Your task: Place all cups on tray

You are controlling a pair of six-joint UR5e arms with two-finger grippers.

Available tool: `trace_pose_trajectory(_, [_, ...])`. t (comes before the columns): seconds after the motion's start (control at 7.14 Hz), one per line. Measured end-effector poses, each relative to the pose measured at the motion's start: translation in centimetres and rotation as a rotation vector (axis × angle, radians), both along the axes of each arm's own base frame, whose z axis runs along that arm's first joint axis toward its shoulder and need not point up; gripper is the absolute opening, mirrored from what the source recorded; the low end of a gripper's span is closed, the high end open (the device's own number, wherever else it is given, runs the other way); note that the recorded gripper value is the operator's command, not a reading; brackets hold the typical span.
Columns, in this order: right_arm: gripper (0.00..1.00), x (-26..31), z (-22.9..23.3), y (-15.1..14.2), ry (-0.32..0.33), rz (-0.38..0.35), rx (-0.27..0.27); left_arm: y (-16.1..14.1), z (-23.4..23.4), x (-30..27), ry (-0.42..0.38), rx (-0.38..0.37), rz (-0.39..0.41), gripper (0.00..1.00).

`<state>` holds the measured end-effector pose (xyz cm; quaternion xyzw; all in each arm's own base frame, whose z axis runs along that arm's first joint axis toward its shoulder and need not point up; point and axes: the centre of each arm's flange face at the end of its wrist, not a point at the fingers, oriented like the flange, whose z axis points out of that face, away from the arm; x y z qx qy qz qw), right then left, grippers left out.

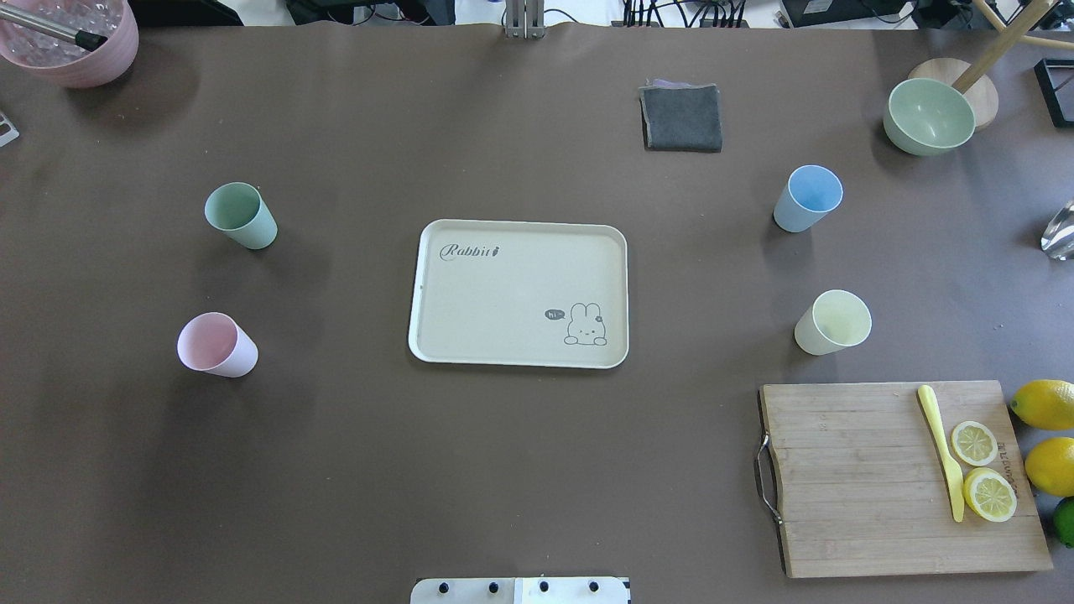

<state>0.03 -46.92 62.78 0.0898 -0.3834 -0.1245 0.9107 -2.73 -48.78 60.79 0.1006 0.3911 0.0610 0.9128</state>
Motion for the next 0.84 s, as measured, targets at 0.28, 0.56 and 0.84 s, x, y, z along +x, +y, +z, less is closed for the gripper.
trace_pose_trajectory(0.28, [1.0, -0.06, -0.34, -0.35, -0.001, 0.001, 0.006, 0.05, -0.07, 0.06, 0.002, 0.002, 0.001, 0.98])
trace_pose_trajectory(0.56, [1.0, -0.13, -0.48, -0.33, -0.004, 0.0, 0.008, 0.35, 0.01, 0.06, 0.003, 0.003, 0.002, 0.98])
trace_pose_trajectory(0.84, [1.0, -0.29, -0.7, -0.17, -0.029, -0.005, 0.003, 0.43, -0.26, 0.07, 0.006, 0.007, 0.002, 0.98])
